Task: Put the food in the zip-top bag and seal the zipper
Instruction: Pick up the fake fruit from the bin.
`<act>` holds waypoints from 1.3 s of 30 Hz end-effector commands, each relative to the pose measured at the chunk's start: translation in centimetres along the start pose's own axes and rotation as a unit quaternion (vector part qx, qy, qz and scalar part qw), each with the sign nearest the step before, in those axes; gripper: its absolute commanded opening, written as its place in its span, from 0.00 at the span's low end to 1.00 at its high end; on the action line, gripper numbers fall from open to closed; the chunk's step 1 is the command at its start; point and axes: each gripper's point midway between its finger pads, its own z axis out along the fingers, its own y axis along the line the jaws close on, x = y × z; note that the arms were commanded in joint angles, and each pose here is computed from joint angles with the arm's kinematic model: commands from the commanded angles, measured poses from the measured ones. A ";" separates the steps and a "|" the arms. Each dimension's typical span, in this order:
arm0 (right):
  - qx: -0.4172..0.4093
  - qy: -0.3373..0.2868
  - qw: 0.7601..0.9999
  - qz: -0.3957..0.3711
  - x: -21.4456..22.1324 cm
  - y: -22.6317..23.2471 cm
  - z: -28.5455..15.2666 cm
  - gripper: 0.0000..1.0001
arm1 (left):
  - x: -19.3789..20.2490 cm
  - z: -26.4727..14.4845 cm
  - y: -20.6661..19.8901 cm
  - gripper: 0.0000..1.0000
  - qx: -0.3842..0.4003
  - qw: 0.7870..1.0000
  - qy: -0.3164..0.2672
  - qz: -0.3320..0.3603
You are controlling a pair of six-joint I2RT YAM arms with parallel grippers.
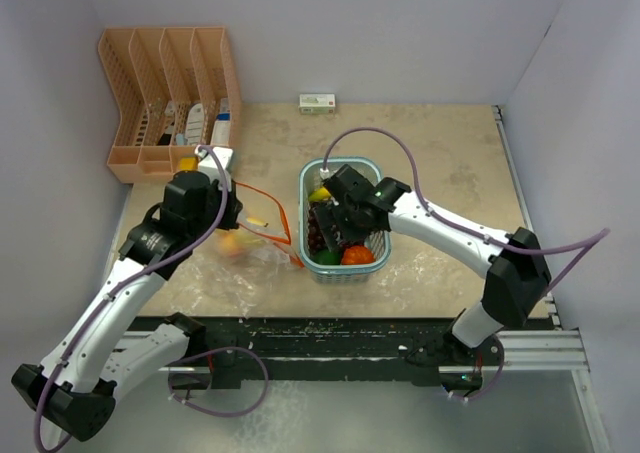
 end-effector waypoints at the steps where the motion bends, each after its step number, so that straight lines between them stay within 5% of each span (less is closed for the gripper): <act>1: 0.004 0.044 0.999 0.001 1.9 -0.2 0.7 0.94 | -1.9 -0.5 -0.2 0.00 0.007 0.999 -0.040 -0.002; 17: 0.043 0.126 0.991 -0.005 5.9 -1.3 4.6 0.83 | -2.0 -0.6 -0.3 0.00 0.011 0.999 -0.045 -0.003; 23: 0.044 0.140 0.989 -0.006 6.9 -1.4 5.6 0.69 | -2.0 -0.6 -0.2 0.00 0.011 0.999 -0.046 -0.005; 26: 0.044 0.144 0.989 -0.007 7.2 -1.4 5.8 0.52 | -1.9 -0.5 -0.2 0.00 0.011 0.999 -0.044 -0.006; 33: 0.044 0.073 0.996 0.005 2.7 -1.1 2.5 0.18 | -2.2 -0.6 -0.3 0.00 0.014 0.999 -0.048 -0.009; 39: 0.017 -0.028 0.999 0.019 -2.8 -0.3 -2.9 0.14 | -2.9 -0.9 -0.8 0.00 0.025 0.998 -0.052 -0.013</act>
